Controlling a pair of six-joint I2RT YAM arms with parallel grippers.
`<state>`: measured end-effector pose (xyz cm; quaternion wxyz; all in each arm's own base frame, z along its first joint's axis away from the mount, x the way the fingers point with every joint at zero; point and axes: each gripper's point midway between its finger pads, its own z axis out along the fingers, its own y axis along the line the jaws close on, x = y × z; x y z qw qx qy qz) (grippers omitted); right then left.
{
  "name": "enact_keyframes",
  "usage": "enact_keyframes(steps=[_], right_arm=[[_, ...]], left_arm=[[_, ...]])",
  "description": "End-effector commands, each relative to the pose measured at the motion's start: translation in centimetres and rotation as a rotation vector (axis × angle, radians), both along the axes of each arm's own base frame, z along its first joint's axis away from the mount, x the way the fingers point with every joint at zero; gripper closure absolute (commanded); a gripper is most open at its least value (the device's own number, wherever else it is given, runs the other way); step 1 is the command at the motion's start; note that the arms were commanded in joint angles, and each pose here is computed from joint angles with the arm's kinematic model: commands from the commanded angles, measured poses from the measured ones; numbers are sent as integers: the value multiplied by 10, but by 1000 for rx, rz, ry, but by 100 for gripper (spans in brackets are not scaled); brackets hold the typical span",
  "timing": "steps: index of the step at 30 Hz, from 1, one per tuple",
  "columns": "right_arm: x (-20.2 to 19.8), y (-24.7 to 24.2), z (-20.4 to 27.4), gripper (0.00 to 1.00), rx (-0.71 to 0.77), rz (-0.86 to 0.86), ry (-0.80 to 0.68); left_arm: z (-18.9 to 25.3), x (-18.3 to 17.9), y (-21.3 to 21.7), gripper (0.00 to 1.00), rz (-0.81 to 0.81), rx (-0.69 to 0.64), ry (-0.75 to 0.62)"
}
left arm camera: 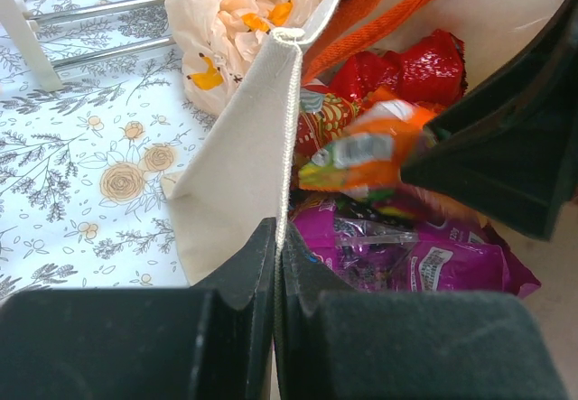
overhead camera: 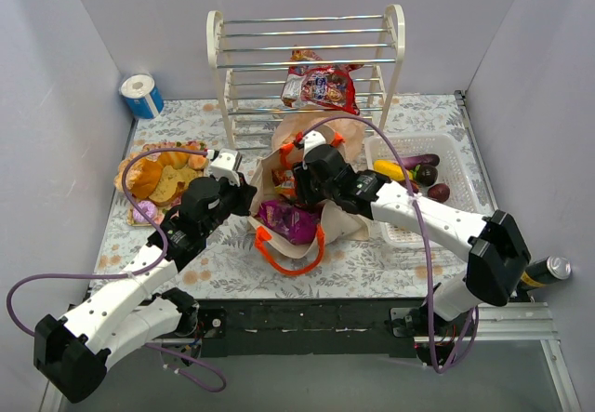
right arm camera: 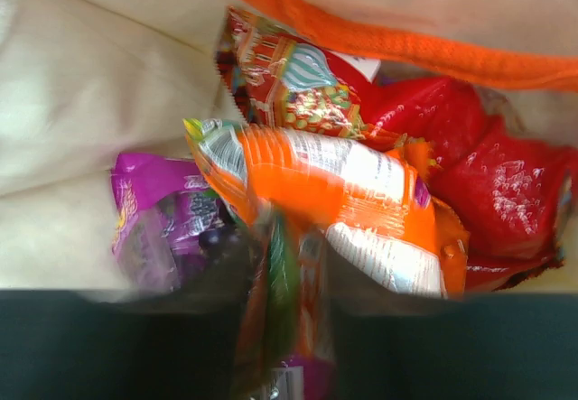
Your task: Place the mixed food into the grocery bags and tie them
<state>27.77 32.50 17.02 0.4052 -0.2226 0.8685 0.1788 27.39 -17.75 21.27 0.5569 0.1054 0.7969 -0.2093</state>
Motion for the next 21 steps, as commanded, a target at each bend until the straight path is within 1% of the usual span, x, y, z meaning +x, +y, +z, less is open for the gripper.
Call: enact_keyframes(steps=[1, 3, 4, 7, 11, 13, 15, 18, 19, 20, 21], right_arm=[[-10, -6, 35, 35, 1, 54, -8], [-21, 1, 59, 22, 74, 111, -12], [-27, -2, 76, 21, 113, 122, -28], [-38, -13, 105, 21, 177, 116, -51], [-43, -45, 127, 22, 175, 29, -100], [-46, -62, 136, 20, 177, -15, -126], [-43, -79, 134, 16, 145, -77, -150], [-34, -98, 121, 14, 102, -142, -151], [-31, -98, 119, 14, 121, -142, -141], [-36, -90, 106, 15, 145, -83, -87], [-25, -90, 112, 17, 206, -86, -103]], left_arm=[[-5, 4, 13, 100, 56, 44, 2], [-6, 4, 12, 100, 56, 41, 5], [-6, 4, 12, 100, 55, 40, 7], [-6, 4, 12, 100, 52, 40, 9], [-7, 4, 10, 100, 47, 37, 12], [-7, 4, 10, 100, 46, 35, 13], [-7, 4, 9, 100, 42, 37, 14], [-7, 3, 8, 100, 37, 32, 15], [-7, 4, 8, 100, 37, 32, 15], [-6, 3, 8, 100, 35, 31, 16], [-6, 3, 7, 100, 32, 30, 16]])
